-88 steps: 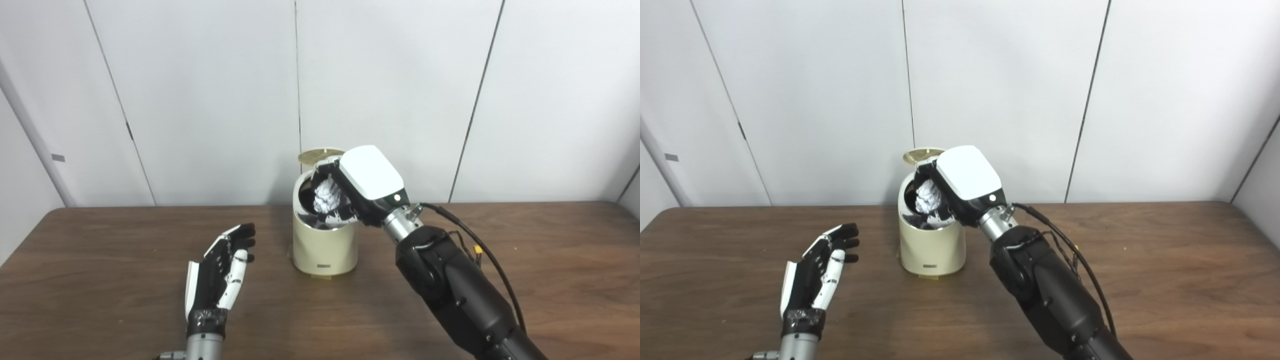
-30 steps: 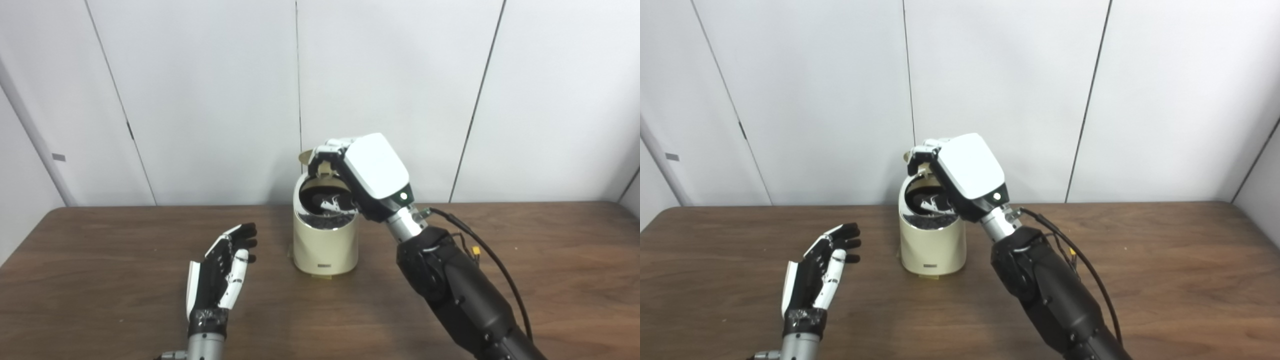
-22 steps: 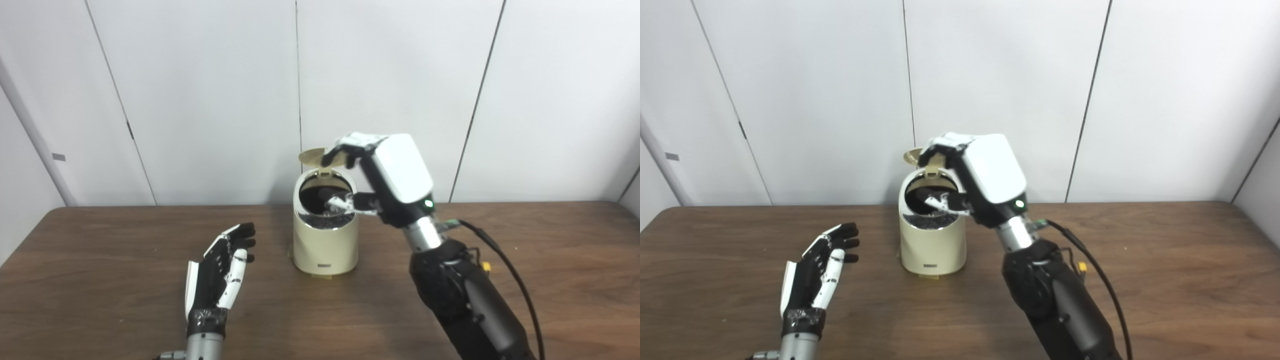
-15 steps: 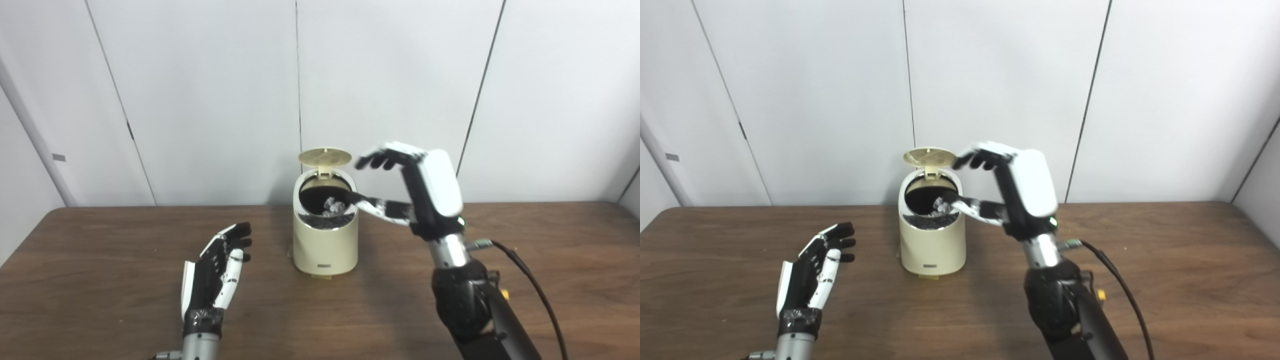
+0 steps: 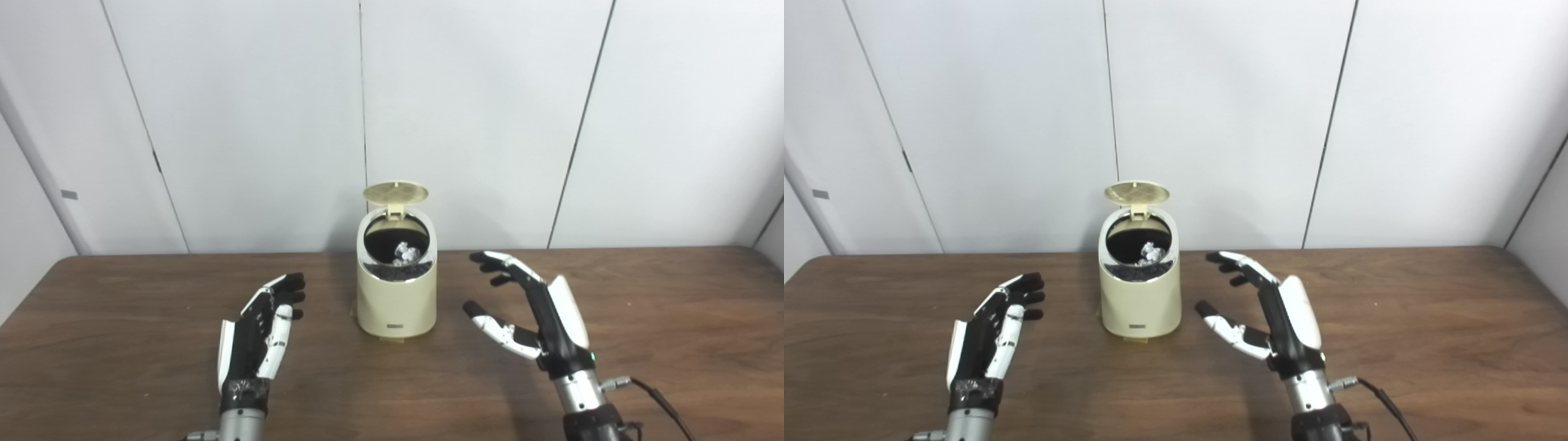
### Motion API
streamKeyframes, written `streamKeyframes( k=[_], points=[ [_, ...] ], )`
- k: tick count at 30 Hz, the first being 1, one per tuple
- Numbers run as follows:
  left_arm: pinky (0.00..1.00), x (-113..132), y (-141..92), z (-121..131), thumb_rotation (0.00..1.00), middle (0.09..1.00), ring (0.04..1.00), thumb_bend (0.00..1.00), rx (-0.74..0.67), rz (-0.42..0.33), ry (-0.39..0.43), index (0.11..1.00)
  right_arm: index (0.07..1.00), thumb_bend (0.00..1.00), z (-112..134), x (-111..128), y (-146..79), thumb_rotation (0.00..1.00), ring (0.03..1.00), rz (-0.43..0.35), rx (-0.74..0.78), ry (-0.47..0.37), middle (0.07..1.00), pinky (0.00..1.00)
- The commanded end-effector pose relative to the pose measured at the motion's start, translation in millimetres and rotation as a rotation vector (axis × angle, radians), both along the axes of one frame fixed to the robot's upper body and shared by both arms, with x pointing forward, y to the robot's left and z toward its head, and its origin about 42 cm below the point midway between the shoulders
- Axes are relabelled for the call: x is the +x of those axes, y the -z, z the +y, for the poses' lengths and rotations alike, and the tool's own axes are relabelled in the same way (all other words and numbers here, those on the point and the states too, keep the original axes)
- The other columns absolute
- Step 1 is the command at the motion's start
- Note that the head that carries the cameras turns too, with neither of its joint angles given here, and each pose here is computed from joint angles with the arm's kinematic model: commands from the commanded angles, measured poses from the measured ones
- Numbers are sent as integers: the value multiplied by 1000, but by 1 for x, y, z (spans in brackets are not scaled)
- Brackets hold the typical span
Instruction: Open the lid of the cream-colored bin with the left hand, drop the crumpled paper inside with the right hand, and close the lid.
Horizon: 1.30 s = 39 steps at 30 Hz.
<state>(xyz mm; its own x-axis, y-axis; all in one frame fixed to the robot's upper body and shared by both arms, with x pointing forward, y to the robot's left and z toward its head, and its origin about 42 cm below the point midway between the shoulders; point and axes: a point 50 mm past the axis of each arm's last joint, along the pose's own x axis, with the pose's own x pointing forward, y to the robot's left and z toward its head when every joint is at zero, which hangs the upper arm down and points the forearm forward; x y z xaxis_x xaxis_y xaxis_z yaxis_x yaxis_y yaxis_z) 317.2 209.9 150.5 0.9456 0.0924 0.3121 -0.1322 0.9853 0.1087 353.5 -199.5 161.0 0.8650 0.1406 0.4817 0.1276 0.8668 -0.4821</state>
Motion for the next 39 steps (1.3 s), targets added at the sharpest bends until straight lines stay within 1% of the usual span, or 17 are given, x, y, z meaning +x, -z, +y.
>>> streamKeyframes(
  k=[1,4,11,12,14,15,18,19,21,22,23,24,25,28,32,36,39],
  points=[
    [666,4,-13,-2,718,763,746,238,-3,-84,10,772,772,211,2,6,-14,731,743,-65,29,-19,773,624],
    [669,2,-11,0,716,763,745,242,2,-81,7,773,769,207,3,4,-5,717,745,-60,40,-22,773,626],
    [659,4,-8,3,694,756,737,241,-3,-62,11,760,776,238,8,1,13,759,739,-29,81,-24,778,628],
    [662,7,-9,4,691,757,738,243,2,-64,17,760,775,236,9,2,16,750,740,-26,84,-23,779,627],
    [648,15,-18,6,693,759,741,257,36,-90,36,761,768,221,10,2,23,693,741,-19,81,-18,777,618],
    [641,21,-27,8,705,757,739,268,64,-107,46,759,767,216,11,3,27,678,744,-17,71,-12,777,620],
    [669,37,-56,17,854,771,760,345,156,-165,56,773,766,211,12,4,35,664,750,-7,43,2,775,623],
    [676,43,-66,20,907,773,760,380,175,-185,59,774,769,212,12,4,37,663,752,-1,39,3,777,628],
    [700,54,-88,25,973,781,773,476,223,-215,59,779,773,213,12,5,41,642,757,9,37,4,780,635],
    [702,57,-94,27,987,782,776,512,236,-220,57,779,773,214,13,5,41,631,757,10,37,5,780,637],
    [704,64,-109,28,993,783,777,531,251,-222,67,779,773,215,14,5,43,623,757,14,43,4,780,638],
    [735,68,-120,28,996,799,800,602,259,-222,75,797,774,209,14,5,43,555,763,16,47,4,781,645],
    [746,72,-129,29,997,804,808,626,270,-221,83,803,774,207,15,5,44,529,764,17,48,5,782,648],
    [735,83,-167,28,1000,804,812,652,390,-252,65,802,776,199,17,4,47,453,763,23,42,4,783,644],
    [787,95,-213,19,1000,822,842,730,537,-270,55,814,773,203,17,4,50,419,762,28,36,5,784,641],
    [832,99,-239,3,1000,833,852,787,666,-301,42,807,758,212,17,4,52,402,743,32,39,13,772,613],
    [790,100,-253,-11,1000,817,825,806,739,-322,47,786,758,207,15,5,53,401,737,34,38,16,768,603]
  ],
)
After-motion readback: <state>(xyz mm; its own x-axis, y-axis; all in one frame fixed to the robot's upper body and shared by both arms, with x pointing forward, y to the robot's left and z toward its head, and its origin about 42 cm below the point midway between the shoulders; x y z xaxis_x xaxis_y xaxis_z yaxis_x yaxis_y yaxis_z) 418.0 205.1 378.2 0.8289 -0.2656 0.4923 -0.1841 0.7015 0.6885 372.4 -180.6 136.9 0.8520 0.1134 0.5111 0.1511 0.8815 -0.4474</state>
